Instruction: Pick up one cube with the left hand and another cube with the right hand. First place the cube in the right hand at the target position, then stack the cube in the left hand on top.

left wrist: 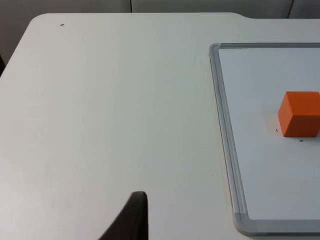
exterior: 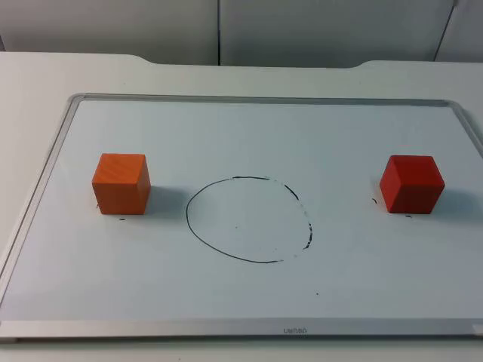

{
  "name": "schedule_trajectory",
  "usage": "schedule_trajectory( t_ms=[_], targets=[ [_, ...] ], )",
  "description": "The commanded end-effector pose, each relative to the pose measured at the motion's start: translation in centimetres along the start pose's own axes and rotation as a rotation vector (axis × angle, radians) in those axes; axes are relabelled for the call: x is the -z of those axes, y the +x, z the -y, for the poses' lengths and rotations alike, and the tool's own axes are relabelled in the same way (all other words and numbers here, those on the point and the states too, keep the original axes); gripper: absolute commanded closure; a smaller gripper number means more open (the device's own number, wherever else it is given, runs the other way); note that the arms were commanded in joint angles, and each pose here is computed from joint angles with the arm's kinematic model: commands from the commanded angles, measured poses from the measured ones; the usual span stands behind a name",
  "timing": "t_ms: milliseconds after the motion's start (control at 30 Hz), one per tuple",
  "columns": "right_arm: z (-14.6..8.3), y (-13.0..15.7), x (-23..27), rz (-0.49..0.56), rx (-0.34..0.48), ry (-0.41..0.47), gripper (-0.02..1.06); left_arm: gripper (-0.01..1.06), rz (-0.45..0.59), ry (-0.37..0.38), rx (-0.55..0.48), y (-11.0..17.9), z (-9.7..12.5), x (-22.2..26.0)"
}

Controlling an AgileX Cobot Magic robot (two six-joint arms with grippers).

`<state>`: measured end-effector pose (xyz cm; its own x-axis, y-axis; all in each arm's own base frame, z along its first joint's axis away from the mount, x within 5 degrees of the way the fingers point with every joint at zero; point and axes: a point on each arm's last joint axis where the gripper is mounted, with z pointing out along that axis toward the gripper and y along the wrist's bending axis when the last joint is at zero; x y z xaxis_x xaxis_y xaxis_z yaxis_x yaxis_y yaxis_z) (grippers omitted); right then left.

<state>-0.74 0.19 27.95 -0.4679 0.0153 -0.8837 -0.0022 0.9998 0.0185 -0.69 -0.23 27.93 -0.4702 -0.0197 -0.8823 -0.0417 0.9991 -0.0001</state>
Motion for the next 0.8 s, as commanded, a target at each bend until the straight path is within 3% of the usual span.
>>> schedule_trajectory(
  t_ms=[0,233,400,767],
  targets=[
    [0.0,0.1,-0.1,0.005,-0.004,0.001,0.00,0.00,0.010,0.005,0.011,0.0,0.1,0.0],
    [0.0,-0.4,0.4,0.038,0.032,0.002,0.00,0.00,0.010,0.005,0.011,0.0,0.1,0.0],
    [0.0,-1.8,-0.3,-0.009,0.044,0.002,0.00,0.00,0.010,0.005,0.011,0.0,0.1,0.0],
    [0.0,-6.5,-2.1,-0.059,0.108,-0.002,0.00,0.00,0.010,0.005,0.011,0.0,0.1,0.0]
  ],
)
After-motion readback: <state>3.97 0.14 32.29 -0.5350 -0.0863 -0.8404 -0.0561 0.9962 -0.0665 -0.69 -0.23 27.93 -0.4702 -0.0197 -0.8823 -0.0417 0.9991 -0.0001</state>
